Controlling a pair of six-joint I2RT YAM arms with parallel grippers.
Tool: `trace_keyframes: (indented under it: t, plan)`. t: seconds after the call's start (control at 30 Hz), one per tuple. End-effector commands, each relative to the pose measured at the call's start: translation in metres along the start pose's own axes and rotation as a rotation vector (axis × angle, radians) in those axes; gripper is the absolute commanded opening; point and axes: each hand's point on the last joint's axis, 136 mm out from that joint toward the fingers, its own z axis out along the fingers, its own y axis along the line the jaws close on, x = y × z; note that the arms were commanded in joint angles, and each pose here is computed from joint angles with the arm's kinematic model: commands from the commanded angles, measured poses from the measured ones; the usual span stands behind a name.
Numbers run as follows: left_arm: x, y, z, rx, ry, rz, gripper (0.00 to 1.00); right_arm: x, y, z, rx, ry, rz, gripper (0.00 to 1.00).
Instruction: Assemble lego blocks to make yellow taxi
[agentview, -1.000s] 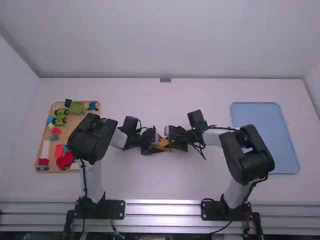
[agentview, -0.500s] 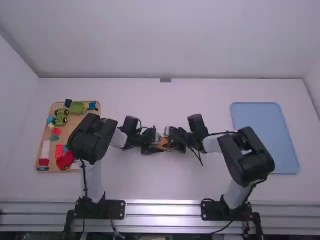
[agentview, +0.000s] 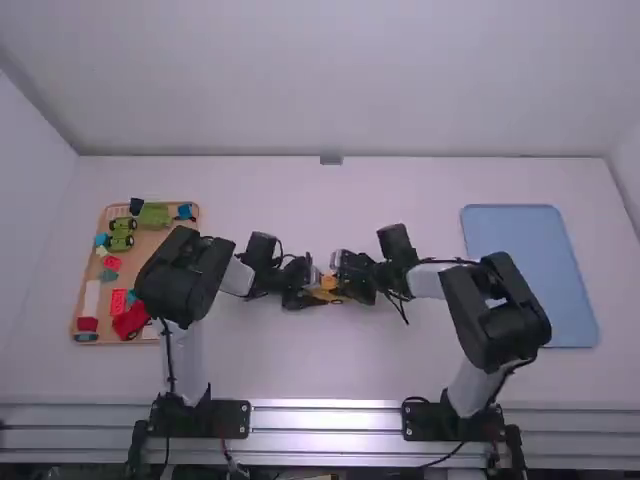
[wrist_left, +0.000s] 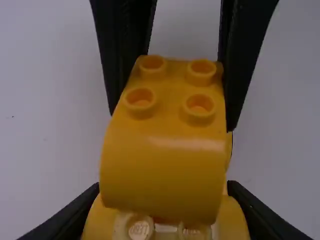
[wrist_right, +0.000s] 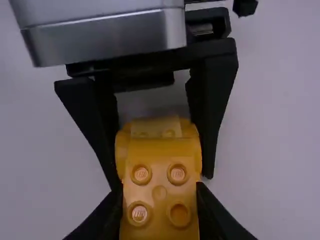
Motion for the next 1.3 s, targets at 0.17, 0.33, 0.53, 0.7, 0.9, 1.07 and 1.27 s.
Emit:
trace_keyframes:
  t: [0.17, 0.33, 0.53, 0.7, 0.9, 1.07, 1.27]
  plan:
    - [0.023, -0.009, 0.003, -0.002, 0.073, -0.091, 0.37, 0.009, 0.01, 0.004, -0.018, 0.031, 0.021, 0.02]
    - [0.023, -0.009, 0.003, -0.002, 0.074, -0.091, 0.37, 0.006, 0.011, 0.014, 0.002, 0.066, 0.005, 0.01]
    - [0.023, -0.008, 0.003, -0.003, 0.075, -0.092, 0.36, 0.016, 0.008, 0.016, 0.044, 0.135, 0.041, 0.01]
    - [0.024, -0.008, 0.003, -0.003, 0.075, -0.091, 0.35, 0.026, 0.015, 0.014, 0.018, 0.172, 0.043, 0.01]
    - [0.023, -0.009, 0.003, -0.002, 0.073, -0.091, 0.35, 0.031, 0.017, 0.018, 0.03, 0.235, 0.019, 0.0]
    - [0.023, -0.008, 0.003, -0.003, 0.074, -0.091, 0.34, 0.019, 0.021, 0.027, 0.015, 0.241, -0.03, 0.0]
    - [0.023, -0.008, 0.003, -0.003, 0.075, -0.091, 0.33, 0.022, 0.025, 0.026, -0.006, 0.274, -0.018, 0.0]
